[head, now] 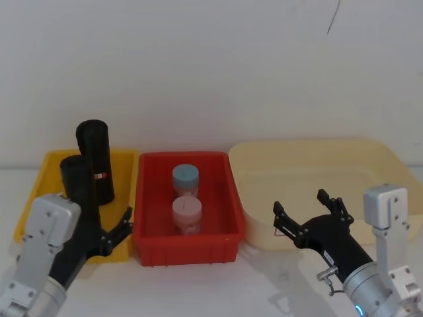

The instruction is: Pick up the garbage bag with the one hand and transfer it to the other hand.

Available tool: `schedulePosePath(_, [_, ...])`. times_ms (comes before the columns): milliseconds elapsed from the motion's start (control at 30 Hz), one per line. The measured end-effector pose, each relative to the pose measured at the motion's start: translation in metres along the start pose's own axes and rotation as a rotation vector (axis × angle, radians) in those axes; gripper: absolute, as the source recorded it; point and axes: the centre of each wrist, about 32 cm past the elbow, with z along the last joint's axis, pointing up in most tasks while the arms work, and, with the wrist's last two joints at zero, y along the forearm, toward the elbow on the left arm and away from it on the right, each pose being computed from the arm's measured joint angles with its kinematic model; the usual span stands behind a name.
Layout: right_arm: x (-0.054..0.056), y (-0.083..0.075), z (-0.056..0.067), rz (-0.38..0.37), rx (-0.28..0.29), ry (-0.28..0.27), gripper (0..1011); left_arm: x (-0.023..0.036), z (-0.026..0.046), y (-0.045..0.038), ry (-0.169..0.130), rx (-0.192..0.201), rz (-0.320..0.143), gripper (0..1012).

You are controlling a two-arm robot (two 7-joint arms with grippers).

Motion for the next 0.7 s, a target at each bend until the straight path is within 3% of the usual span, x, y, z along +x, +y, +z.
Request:
schedulePosePath(400, [0.0, 0.0, 0.0, 0.0, 0.0, 0.0, 1001, 0.0102, -0.0051, 0.0149, 0.044, 0.006, 0.083, 1002])
schedulePosePath(700, [0.0, 0.0, 0.0, 0.0, 0.0, 0.0, 1001, 0.0164, -0.0093, 0.016, 0.084, 0.017, 0.126, 1001])
